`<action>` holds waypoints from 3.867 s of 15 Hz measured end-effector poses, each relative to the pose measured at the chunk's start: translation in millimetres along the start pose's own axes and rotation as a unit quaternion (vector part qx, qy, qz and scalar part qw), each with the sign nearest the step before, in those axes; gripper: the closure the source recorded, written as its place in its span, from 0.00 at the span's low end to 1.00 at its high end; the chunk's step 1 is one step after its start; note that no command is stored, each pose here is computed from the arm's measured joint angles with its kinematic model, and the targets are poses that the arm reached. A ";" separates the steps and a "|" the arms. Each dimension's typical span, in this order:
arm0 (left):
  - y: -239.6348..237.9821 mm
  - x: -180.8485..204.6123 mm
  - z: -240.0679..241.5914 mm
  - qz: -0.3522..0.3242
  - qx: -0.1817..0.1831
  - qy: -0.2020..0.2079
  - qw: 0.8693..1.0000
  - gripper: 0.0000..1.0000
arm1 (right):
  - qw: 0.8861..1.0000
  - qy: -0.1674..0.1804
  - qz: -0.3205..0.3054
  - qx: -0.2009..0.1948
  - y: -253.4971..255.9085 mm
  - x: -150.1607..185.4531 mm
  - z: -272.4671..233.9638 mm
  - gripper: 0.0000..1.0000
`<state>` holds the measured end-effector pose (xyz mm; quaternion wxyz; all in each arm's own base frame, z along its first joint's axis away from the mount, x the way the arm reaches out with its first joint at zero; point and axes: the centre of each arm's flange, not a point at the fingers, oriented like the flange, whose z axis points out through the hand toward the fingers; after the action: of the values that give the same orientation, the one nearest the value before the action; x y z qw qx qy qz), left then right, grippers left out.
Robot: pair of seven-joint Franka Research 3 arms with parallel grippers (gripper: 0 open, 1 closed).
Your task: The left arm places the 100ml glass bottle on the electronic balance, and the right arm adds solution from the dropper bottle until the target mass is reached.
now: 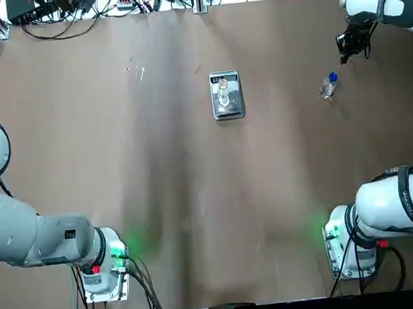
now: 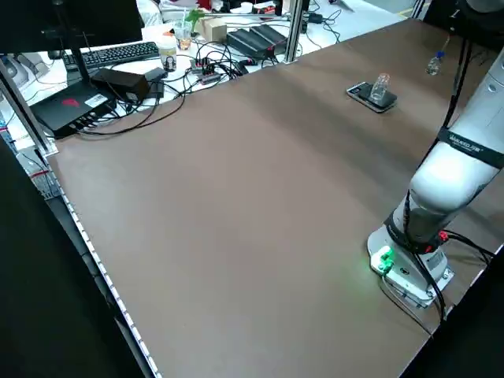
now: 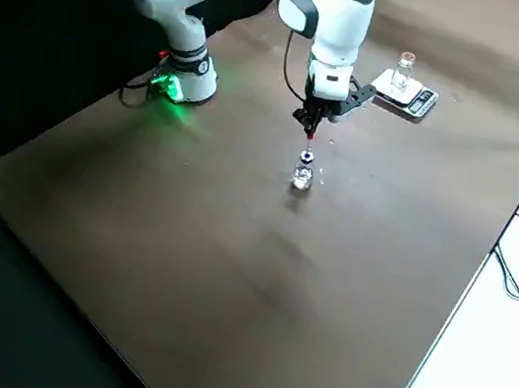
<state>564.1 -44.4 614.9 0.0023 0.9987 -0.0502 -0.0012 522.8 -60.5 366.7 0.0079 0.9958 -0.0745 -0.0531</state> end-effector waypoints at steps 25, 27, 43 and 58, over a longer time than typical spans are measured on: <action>-0.1 1.2 2.5 0.000 0.000 -0.002 1.000 0.00 | 1.000 0.002 0.001 -0.001 -0.2 2.8 1.2 0.95; -0.2 1.3 2.6 0.000 0.000 -0.002 1.000 0.00 | 1.000 -0.001 0.001 -0.001 -0.2 2.5 1.2 0.95; -0.2 1.3 2.7 0.000 0.000 -0.002 1.000 0.00 | 1.000 -0.014 0.005 -0.002 -0.5 1.5 -1.4 0.95; -0.3 1.4 2.8 0.000 0.000 -0.002 1.000 0.00 | 1.000 -0.003 0.007 -0.002 -2.3 5.9 0.3 0.95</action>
<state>565.5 -44.3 612.2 0.0024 0.9987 -0.0501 -0.0037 528.9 -59.1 365.8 0.0100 0.9951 -0.0809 -0.0563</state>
